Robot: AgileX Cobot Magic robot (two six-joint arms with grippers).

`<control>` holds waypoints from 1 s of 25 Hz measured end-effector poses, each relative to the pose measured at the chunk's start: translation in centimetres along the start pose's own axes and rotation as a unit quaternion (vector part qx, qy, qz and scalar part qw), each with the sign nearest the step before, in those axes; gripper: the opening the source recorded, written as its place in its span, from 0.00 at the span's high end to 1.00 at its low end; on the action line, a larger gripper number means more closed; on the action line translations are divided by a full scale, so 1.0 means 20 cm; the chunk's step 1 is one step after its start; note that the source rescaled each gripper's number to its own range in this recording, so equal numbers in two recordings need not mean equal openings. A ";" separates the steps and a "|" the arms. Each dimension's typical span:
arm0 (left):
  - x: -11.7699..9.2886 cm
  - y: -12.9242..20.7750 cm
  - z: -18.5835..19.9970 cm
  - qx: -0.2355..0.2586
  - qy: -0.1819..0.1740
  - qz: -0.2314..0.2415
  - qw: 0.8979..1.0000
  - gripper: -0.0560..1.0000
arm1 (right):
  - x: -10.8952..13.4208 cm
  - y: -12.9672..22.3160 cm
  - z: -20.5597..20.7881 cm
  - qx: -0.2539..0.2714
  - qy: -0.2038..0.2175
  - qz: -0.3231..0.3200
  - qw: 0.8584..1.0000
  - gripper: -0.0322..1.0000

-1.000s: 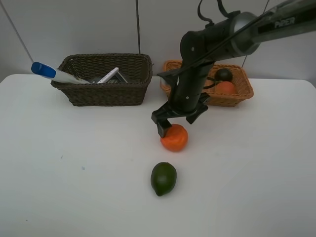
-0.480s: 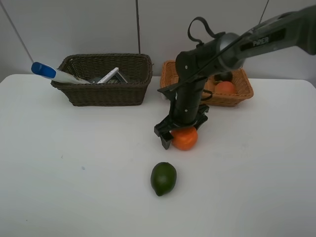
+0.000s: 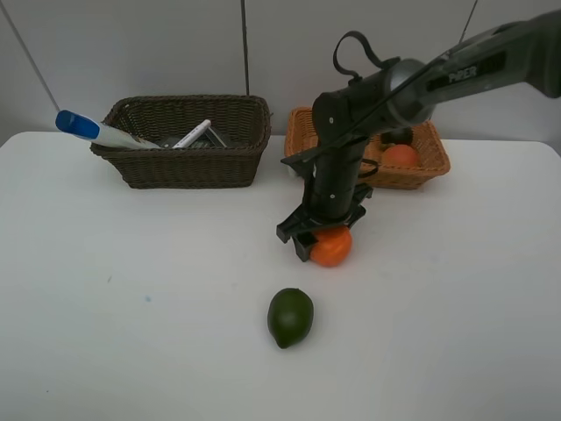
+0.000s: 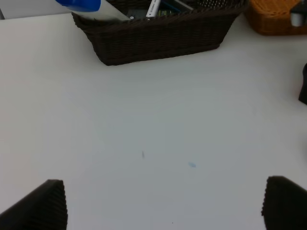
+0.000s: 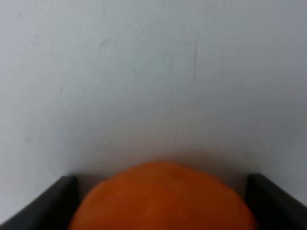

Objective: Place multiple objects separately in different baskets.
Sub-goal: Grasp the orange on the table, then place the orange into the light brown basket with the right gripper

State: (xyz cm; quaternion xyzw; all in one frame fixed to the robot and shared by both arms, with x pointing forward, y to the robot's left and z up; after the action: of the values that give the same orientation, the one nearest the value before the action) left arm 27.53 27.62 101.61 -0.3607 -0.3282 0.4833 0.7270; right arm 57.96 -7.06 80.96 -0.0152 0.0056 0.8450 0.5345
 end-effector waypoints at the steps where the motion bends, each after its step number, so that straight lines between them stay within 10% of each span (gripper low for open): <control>1: 0.00 0.00 0.00 0.000 0.000 0.000 1.000 0.00 | 0.00 0.00 0.00 0.000 0.000 0.000 1.000 0.64; 8: 0.00 0.00 0.00 0.000 0.000 0.000 1.000 0.00 | 0.02 -0.06 0.16 -0.023 -0.012 -0.008 1.000 0.64; 14: 0.00 0.00 0.00 0.000 0.000 0.000 1.000 0.00 | -0.02 -0.30 0.67 -0.166 -0.023 -0.016 0.986 0.64; 25: 0.00 0.00 0.00 0.000 0.000 0.000 1.000 0.00 | -0.51 -0.61 0.68 -0.290 -0.001 -0.101 0.952 0.64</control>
State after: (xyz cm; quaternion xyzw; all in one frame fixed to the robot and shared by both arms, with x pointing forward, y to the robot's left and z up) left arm 27.53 27.62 101.61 -0.3607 -0.3282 0.4833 0.7270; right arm 73.02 -10.74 94.95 -0.1693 -0.2420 0.7516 0.5898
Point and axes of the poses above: a point on each arm's last joint axis where the gripper is mounted, z pointing back along that axis away from the gripper, x along the wrist's bending axis when the last joint is at zero, y = z × x, the point moved 6 cm from there along -z, pointing out along that axis toward the gripper, and after that the axes turned 12 degrees about -z, right-handed, at the moved point
